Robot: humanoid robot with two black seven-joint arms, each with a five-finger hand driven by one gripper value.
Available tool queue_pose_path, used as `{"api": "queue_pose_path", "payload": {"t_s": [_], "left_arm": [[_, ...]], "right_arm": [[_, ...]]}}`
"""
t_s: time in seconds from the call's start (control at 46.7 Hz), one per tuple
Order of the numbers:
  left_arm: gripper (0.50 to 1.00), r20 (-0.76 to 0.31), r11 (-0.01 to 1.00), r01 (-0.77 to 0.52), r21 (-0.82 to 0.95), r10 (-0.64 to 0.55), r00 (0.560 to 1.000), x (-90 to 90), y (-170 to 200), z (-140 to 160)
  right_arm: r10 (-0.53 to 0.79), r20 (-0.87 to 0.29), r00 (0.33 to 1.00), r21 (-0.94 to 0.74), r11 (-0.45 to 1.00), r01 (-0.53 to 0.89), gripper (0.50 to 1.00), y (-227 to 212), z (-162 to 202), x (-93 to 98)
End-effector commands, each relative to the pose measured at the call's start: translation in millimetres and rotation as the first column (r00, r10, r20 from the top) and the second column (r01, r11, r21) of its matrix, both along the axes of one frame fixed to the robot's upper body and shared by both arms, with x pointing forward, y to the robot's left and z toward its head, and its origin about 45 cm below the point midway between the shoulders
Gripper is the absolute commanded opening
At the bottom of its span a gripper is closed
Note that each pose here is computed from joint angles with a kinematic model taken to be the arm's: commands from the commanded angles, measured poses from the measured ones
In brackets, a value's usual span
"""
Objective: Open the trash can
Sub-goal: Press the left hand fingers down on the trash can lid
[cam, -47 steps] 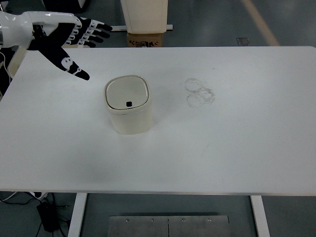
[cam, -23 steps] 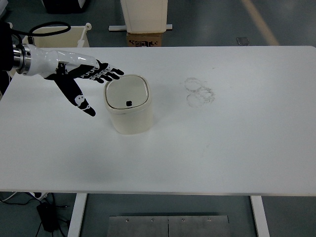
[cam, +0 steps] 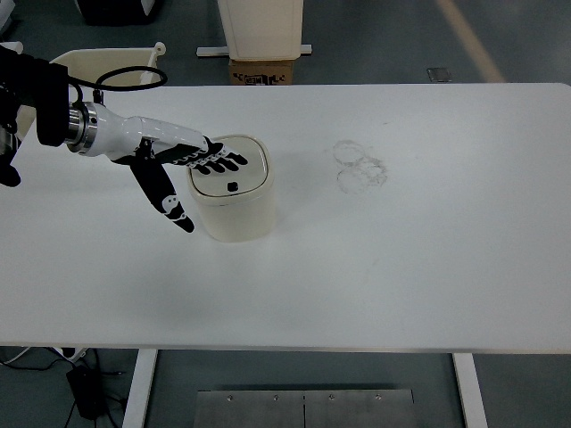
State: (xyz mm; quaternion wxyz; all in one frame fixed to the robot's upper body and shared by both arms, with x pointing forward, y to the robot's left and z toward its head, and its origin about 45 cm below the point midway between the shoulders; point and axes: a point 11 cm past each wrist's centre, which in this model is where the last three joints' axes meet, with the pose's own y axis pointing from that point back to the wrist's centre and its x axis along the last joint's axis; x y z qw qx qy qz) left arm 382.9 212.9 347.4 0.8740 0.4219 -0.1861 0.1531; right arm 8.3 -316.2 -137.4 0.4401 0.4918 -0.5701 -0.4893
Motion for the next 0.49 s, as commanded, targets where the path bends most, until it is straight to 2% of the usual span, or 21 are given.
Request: {"api": "queue_pose_path", "payload": {"t_s": [0.0,0.471], "left_arm": [[1.0,-0.007,1.0,0.012,-0.001,-0.012,1.0,-0.9,-5,-3],[1.0,-0.007,0.999,0.043,0.011,-0.043,0.999,-2.2,-17,-9]], "right_arm": [[0.0,0.0,1.0,0.0,1.0,0.0,0.993,0,0,0.0],[0.0,0.0,1.0,0.0,1.0,0.0,0.991,0,0,0.0]]}}
